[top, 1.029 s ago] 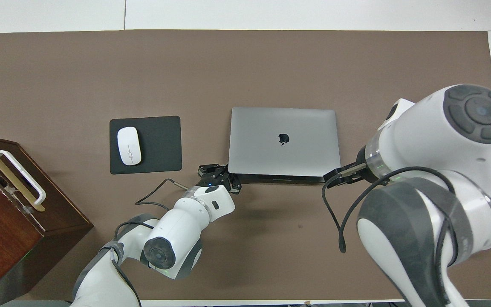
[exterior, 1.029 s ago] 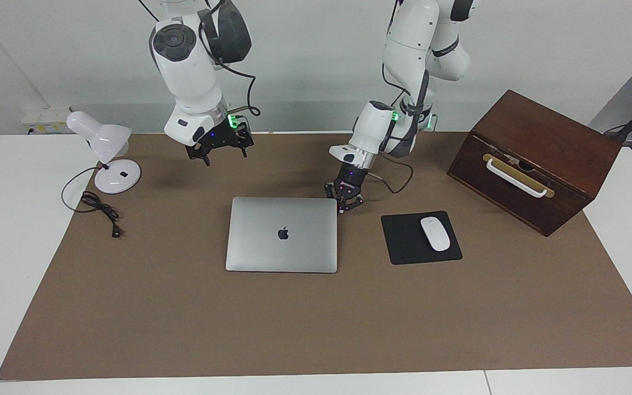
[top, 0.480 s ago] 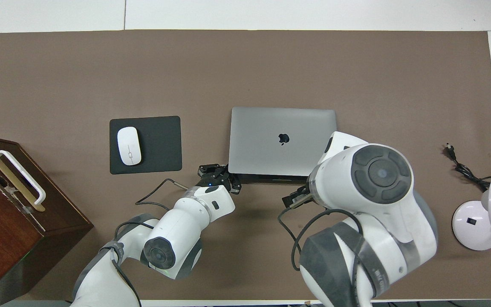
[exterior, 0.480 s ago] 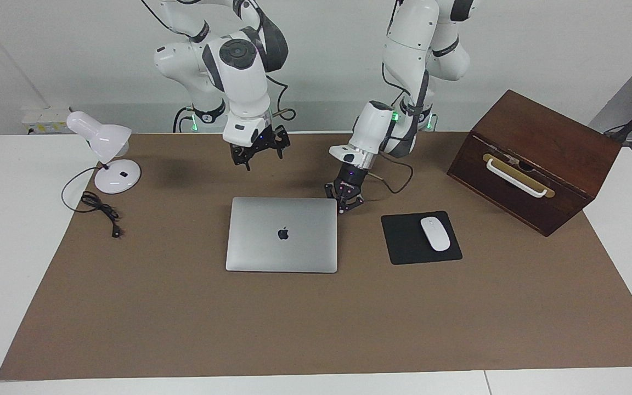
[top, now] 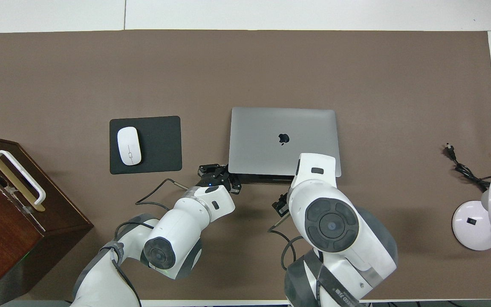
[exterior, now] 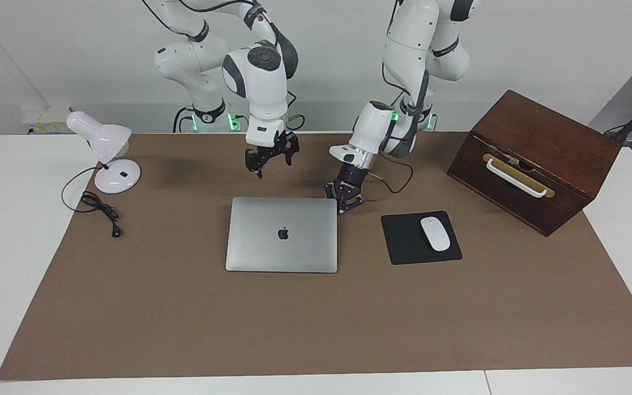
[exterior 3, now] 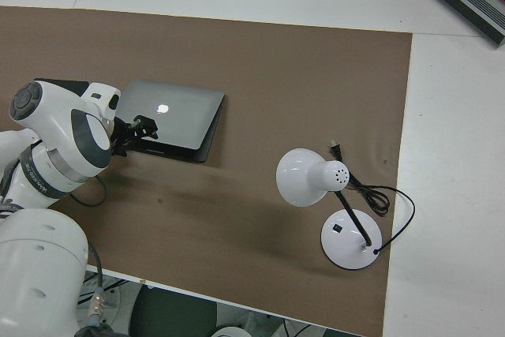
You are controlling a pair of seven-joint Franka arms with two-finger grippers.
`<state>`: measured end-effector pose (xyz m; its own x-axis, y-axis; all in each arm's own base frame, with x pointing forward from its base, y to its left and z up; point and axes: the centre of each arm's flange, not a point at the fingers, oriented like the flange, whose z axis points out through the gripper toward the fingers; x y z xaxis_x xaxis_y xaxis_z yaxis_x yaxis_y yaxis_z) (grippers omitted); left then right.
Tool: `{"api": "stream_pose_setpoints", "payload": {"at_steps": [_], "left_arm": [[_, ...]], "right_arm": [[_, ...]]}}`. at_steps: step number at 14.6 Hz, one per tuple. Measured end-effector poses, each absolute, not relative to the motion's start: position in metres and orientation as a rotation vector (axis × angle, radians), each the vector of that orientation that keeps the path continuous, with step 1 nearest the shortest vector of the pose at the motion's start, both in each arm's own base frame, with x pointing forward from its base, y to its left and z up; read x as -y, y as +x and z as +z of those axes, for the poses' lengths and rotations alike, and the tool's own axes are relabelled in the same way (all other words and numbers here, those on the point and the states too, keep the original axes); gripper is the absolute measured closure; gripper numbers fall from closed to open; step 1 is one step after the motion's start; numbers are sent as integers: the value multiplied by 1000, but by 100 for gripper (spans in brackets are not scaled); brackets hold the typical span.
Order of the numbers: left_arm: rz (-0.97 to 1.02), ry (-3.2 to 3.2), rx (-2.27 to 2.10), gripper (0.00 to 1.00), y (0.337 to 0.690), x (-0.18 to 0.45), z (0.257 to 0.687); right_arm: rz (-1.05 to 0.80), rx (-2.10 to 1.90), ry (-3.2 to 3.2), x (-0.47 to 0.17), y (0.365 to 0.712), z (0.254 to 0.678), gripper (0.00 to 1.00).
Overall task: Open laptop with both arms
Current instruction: 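Move the right gripper to the laptop lid's near edge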
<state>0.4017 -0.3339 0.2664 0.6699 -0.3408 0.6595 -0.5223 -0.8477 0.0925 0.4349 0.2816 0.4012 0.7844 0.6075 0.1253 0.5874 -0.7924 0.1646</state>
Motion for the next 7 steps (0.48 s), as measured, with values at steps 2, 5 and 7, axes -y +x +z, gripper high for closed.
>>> {"api": "stream_pose_setpoints", "payload": {"at_steps": [2, 5, 7], "left_arm": [[950, 2612, 691, 99, 402, 334, 266], [951, 2612, 692, 99, 402, 334, 266], [951, 2612, 693, 99, 402, 334, 266]], "right_arm": [[287, -993, 2831, -283, 436, 390, 0], [273, -1009, 2815, -283, 436, 380, 0], [310, -1059, 2766, -285, 436, 374, 0]]}}
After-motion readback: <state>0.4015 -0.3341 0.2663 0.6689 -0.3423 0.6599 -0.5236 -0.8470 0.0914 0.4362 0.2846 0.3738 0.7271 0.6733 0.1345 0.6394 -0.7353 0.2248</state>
